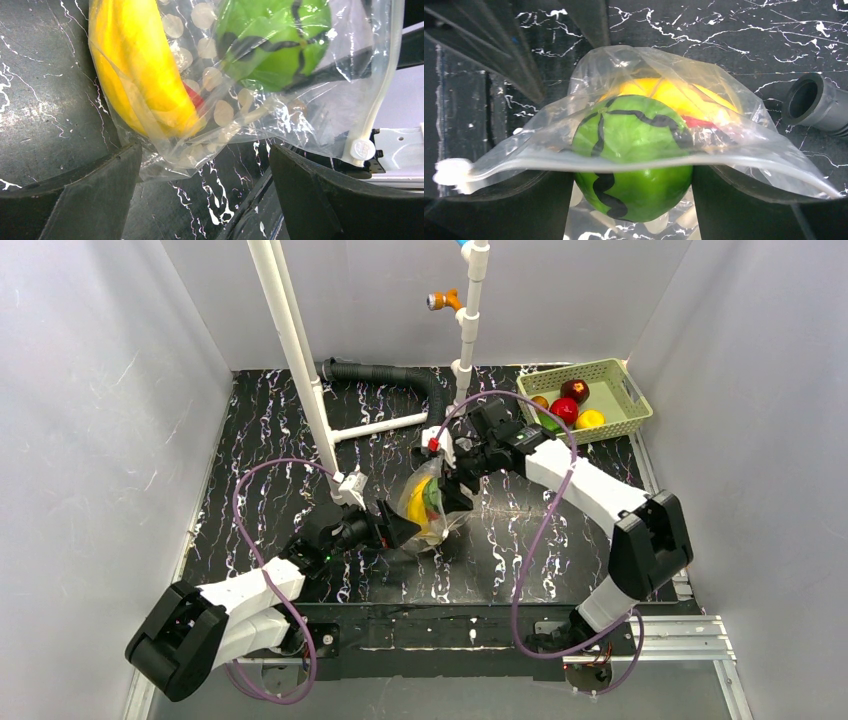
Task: Open the zip-top bag and remove the fake food
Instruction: Pick up the fake fruit from the zipper food storage bag.
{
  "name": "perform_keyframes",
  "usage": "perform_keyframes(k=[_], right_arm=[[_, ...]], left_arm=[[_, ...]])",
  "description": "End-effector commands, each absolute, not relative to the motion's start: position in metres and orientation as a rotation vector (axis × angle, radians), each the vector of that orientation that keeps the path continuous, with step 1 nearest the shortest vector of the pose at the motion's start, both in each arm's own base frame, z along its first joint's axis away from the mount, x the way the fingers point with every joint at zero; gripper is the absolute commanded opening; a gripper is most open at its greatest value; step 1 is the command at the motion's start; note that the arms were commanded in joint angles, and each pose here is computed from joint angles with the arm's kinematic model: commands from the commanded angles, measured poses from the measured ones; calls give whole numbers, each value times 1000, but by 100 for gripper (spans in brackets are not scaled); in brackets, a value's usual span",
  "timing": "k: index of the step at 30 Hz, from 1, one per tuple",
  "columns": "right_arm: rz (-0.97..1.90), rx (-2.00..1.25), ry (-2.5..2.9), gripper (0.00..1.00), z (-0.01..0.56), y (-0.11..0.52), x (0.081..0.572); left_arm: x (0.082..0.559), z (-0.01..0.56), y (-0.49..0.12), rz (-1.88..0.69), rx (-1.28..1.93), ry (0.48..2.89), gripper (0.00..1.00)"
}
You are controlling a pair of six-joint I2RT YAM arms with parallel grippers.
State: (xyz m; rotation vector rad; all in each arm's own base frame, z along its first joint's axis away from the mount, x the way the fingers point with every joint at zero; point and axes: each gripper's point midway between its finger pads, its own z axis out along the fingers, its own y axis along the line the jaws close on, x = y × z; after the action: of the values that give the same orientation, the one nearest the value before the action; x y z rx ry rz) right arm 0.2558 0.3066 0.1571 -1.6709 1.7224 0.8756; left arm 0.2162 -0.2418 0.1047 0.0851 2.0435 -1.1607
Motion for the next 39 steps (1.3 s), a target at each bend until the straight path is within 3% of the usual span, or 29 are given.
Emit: perform_keyframes(k=[1, 21, 39], right_arm=[[943, -1637, 1669, 32, 191, 297, 238], [548, -1638, 1741, 31, 202, 246, 268], [783, -1548, 1596, 32, 255, 218, 236]], left_arm=[[217, 109, -239, -1156, 94, 2009, 98], [218, 106, -233, -1112, 92, 2025, 98], [219, 108, -233, -1101, 91, 2027, 98]])
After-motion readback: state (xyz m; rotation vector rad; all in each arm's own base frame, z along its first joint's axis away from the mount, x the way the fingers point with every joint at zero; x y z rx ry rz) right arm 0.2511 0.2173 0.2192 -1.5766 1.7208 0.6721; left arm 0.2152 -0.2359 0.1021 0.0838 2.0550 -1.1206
